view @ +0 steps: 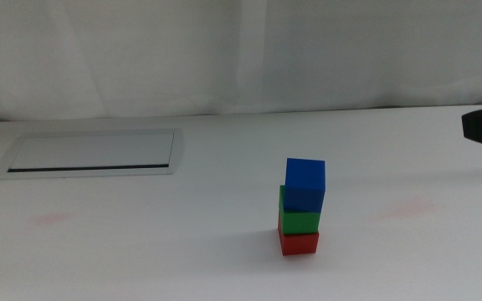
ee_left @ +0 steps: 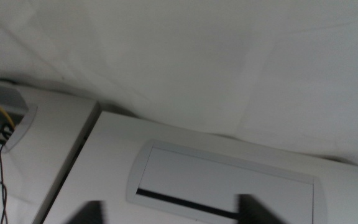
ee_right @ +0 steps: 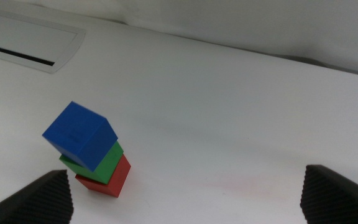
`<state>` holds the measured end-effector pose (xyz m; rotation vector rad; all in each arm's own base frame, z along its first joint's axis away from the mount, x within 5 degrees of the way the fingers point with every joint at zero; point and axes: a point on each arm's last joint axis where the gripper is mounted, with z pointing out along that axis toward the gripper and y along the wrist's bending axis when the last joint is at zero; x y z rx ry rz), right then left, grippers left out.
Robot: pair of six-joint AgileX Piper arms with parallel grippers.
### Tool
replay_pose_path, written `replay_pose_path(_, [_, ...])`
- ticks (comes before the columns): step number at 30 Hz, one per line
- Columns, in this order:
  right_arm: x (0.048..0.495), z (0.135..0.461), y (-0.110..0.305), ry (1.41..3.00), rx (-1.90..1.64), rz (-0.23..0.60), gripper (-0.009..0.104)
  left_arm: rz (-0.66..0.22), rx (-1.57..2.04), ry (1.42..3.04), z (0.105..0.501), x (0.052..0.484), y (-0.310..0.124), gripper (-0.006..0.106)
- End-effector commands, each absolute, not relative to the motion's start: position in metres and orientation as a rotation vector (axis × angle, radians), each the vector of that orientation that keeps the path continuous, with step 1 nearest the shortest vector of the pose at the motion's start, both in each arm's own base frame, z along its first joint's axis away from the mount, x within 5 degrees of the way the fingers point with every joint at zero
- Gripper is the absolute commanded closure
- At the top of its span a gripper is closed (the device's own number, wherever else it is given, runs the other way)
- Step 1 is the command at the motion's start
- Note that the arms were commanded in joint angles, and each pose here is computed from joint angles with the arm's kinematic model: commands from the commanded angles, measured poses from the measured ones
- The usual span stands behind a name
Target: Stack red cubes first, then green, then blue cubes in a specific spot.
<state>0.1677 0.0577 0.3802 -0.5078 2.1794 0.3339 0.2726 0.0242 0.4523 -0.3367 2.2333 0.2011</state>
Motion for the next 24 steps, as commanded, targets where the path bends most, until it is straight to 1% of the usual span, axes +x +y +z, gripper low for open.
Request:
replay_pose_path(1, [0.169, 0.38, 0.056, 2.166, -0.491, 0.317, -0.008, 0.171, -0.311, 2.174, 0.447, 0.261, 0.024, 0.061])
replay_pose_path(2, [0.169, 0.381, 0.056, 2.163, -0.49, 0.316, -0.008, 0.163, -0.306, 2.158, 0.444, 0.256, 0.023, 0.073])
replay_pose_path(3, [0.169, 0.381, 0.056, 2.162, -0.489, 0.315, -0.008, 0.151, -0.304, 2.139, 0.438, 0.249, 0.022, 0.09])
replay_pose_path(4, [0.17, 0.381, 0.056, 2.158, -0.487, 0.314, -0.008, 0.142, -0.297, 2.112, 0.435, 0.242, 0.022, 0.103])
replay_pose_path(8, [0.17, 0.382, 0.056, 2.148, -0.49, 0.308, -0.008, 0.142, -0.255, 2.052, 0.398, 0.211, 0.021, 0.102])
replay_pose_path(10, [0.173, 0.385, 0.055, 2.106, -0.479, 0.29, -0.008, 0.133, -0.249, 2.032, 0.373, 0.195, 0.02, 0.102])
replay_pose_path(12, [0.177, 0.39, 0.053, 2.044, -0.45, 0.254, -0.008, 0.114, -0.241, 2.043, 0.344, 0.182, 0.018, 0.102])
replay_pose_path(14, [0.181, 0.392, 0.049, 2.006, -0.431, 0.188, -0.008, 0.098, -0.217, 2.04, 0.321, 0.169, 0.016, 0.102])
replay_pose_path(16, [0.183, 0.393, 0.044, 2.003, -0.406, 0.122, -0.008, 0.079, -0.198, 2.037, 0.298, 0.155, 0.014, 0.102])
replay_pose_path(17, [0.184, 0.391, 0.037, 2.027, -0.377, 0.03, -0.008, 0.07, -0.186, 2.042, 0.279, 0.145, 0.013, 0.102])
replay_pose_path(19, [0.184, 0.39, 0.029, 2.057, -0.325, -0.049, -0.008, 0.067, -0.189, 2.064, 0.264, 0.135, 0.012, 0.102])
replay_pose_path(22, [0.178, 0.391, 0.018, 2.082, -0.258, -0.169, -0.006, 0.023, -0.229, 2.018, 0.26, 0.127, 0.011, 0.102])
replay_pose_path(23, [0.175, 0.392, 0.014, 2.079, -0.232, -0.199, -0.005, 0.021, -0.227, 2.002, 0.262, 0.125, 0.011, 0.102])
replay_pose_path(24, [0.171, 0.394, 0.012, 2.078, -0.214, -0.205, -0.004, 0.022, -0.225, 1.992, 0.263, 0.124, 0.011, 0.102])
